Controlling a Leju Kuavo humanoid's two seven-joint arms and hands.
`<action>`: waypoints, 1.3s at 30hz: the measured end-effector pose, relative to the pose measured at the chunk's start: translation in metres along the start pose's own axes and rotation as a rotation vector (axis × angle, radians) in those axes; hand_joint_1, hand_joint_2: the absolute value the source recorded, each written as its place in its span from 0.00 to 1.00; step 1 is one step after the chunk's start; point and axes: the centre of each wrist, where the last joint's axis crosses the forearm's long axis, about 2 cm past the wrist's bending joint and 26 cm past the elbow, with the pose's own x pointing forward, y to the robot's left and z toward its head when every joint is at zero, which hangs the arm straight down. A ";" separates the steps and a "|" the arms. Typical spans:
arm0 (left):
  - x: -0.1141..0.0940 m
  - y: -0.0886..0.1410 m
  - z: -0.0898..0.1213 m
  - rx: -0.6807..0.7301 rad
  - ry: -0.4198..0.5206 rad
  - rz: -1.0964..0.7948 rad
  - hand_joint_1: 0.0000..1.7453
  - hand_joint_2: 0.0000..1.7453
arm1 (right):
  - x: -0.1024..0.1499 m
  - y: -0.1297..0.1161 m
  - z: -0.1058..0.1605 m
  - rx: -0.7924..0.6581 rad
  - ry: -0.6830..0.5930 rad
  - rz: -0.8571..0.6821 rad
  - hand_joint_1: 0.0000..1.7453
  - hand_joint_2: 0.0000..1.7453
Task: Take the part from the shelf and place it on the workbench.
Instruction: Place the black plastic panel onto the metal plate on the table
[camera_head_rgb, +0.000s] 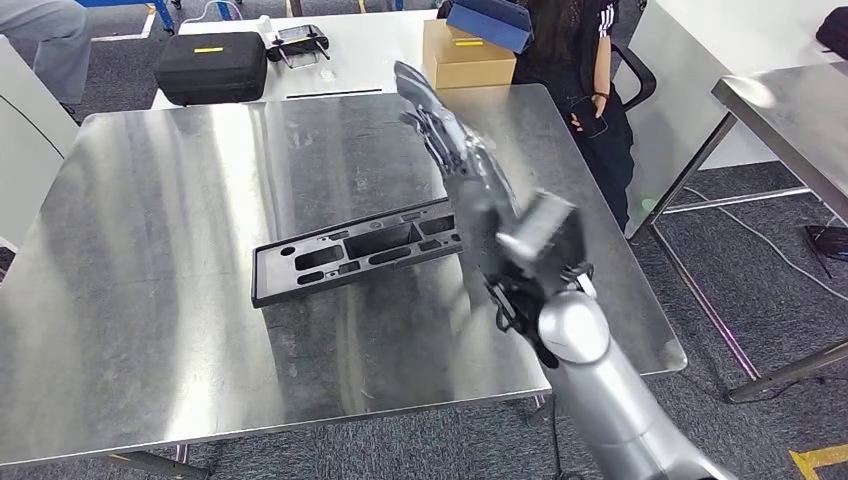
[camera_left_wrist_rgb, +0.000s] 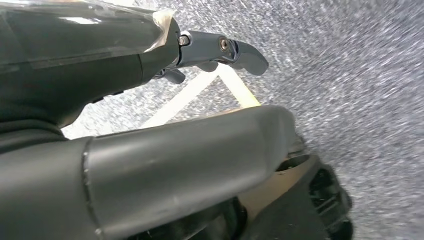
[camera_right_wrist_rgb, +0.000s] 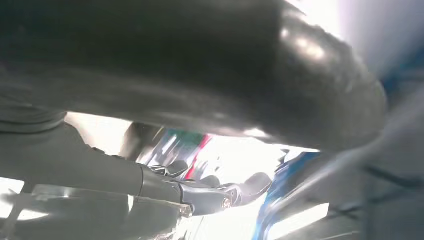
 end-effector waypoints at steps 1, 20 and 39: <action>-0.003 0.000 0.001 0.007 -0.005 0.013 0.00 0.00 | 0.002 0.004 0.011 0.001 -0.035 -0.101 0.00 0.00; -0.021 0.000 0.008 0.053 0.022 0.124 0.00 0.00 | 0.017 0.025 0.099 0.055 -0.077 -0.365 0.00 0.00; -0.025 0.002 0.009 0.057 0.027 0.172 0.00 0.00 | 0.005 0.027 0.124 0.049 0.005 -0.294 0.00 0.00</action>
